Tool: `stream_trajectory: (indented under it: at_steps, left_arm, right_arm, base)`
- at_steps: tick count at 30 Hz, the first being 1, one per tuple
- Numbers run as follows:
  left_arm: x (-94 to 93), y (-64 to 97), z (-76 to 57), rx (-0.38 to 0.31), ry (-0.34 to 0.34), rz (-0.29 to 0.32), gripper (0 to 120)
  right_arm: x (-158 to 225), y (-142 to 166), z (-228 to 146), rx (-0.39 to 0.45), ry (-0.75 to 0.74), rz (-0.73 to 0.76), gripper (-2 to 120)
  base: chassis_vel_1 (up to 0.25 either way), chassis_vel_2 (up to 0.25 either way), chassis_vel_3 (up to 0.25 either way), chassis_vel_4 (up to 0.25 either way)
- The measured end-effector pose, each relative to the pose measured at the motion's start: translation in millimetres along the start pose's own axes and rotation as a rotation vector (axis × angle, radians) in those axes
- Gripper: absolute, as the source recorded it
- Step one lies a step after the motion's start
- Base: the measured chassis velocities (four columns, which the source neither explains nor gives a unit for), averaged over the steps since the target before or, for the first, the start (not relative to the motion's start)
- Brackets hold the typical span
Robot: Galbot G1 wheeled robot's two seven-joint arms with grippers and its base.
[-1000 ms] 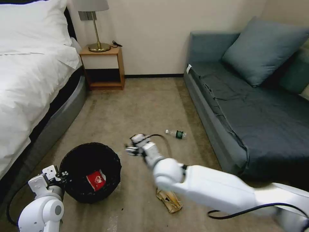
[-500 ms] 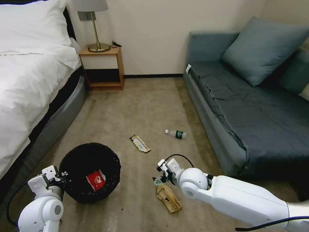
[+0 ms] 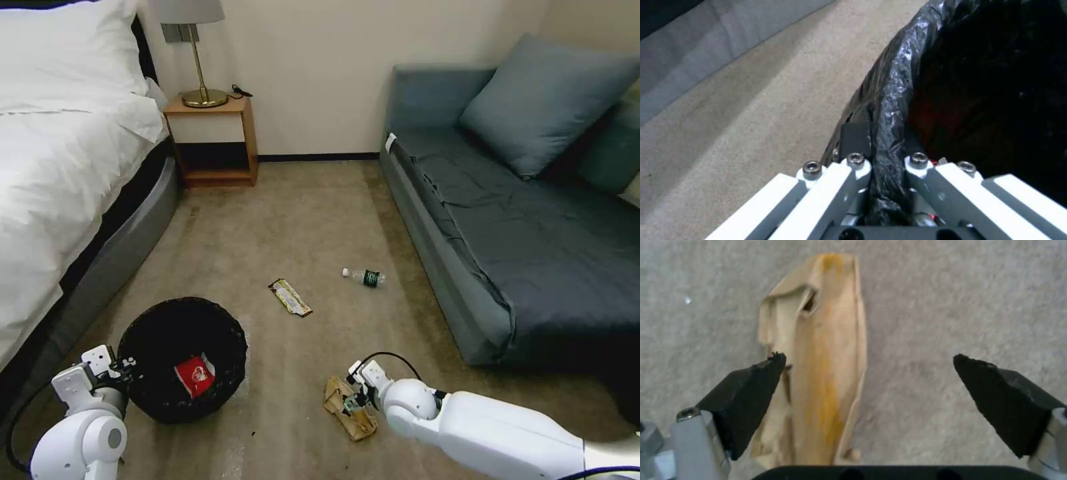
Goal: Pick up the trash bin, then pick up the garbage on the floor and place it into the trash bin.
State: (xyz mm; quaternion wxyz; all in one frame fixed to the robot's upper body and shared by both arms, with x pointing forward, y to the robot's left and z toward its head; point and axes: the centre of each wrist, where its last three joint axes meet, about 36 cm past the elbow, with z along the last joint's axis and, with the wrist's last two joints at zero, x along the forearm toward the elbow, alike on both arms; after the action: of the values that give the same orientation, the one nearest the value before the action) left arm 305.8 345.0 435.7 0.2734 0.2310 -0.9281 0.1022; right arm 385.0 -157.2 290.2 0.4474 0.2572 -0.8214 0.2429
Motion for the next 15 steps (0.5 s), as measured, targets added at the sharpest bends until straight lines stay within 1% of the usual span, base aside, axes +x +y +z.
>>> stream_trajectory:
  at_steps: [7, 9, 10, 11, 14, 15]
  left_arm:
    - [-1.2, 0.3, 0.4, 0.003, 0.000, -0.001, 2]
    - [-1.3, 0.3, 0.5, 0.004, 0.000, -0.001, 2]
    - [-1.3, 0.3, 0.5, 0.004, 0.000, -0.001, 2]
    - [-1.4, 0.7, 0.4, 0.003, -0.001, -0.001, 2]
    - [-1.5, 2.0, -0.4, 0.003, -0.003, -0.004, 2]
    - [-1.5, 2.0, -0.4, 0.003, -0.003, -0.004, 2]
  right_arm:
    - [9, 13, 7, -0.008, -0.006, -0.018, 93]
    - [6, 18, 15, -0.007, 0.006, -0.019, 89]
    - [6, 18, 15, -0.007, 0.006, -0.019, 89]
    - [2, 20, 21, -0.005, 0.014, -0.016, 85]
    - [-10, 23, 31, 0.000, 0.024, 0.000, 80]
    - [-10, 23, 31, 0.000, 0.024, 0.000, 80]
  base:
    - [0.000, 0.000, 0.000, 0.000]
    - [0.000, 0.000, 0.000, 0.000]
    - [0.000, 0.000, 0.000, 0.000]
    - [0.000, 0.000, 0.000, 0.000]
    - [0.000, 0.000, 0.000, 0.000]
    - [0.000, 0.000, 0.000, 0.000]
